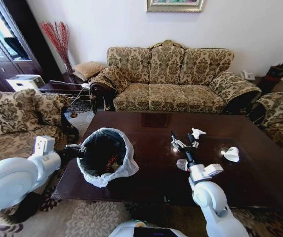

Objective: Move to the front of the table and place the trash on the table into the trash bin.

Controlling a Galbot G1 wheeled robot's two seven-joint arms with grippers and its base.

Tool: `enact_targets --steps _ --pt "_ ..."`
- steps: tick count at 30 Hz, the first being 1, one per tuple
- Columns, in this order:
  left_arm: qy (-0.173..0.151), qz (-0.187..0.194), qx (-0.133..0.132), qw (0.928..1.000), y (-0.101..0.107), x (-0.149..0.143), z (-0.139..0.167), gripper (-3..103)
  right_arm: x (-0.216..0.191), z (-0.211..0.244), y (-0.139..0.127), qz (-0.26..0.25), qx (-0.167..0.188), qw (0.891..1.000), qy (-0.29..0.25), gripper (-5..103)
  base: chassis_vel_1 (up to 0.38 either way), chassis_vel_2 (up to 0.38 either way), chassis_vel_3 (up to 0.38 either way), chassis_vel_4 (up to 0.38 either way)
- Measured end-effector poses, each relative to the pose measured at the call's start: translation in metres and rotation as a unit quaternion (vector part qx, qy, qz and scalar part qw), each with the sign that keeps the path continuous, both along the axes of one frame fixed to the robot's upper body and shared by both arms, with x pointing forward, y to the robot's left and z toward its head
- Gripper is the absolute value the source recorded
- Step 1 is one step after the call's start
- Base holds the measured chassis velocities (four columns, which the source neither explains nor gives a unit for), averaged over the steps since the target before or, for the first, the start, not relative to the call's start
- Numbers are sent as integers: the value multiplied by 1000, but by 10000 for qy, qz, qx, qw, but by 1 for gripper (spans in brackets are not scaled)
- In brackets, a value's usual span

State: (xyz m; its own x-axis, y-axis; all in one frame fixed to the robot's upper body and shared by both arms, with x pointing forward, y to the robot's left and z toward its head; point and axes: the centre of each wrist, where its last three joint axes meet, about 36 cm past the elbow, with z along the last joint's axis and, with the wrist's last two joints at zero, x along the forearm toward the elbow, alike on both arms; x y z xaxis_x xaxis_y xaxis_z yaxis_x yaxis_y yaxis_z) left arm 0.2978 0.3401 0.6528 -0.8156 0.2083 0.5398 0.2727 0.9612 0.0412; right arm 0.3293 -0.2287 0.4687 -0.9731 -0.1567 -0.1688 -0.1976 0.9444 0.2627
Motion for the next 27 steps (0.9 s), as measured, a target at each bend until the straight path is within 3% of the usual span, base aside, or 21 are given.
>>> enact_targets --steps 27 --pt "3 -1 -1 10000 0 0 0 0 0 0 0 7 -3 10000 -15 100 9 10 -3 -2"
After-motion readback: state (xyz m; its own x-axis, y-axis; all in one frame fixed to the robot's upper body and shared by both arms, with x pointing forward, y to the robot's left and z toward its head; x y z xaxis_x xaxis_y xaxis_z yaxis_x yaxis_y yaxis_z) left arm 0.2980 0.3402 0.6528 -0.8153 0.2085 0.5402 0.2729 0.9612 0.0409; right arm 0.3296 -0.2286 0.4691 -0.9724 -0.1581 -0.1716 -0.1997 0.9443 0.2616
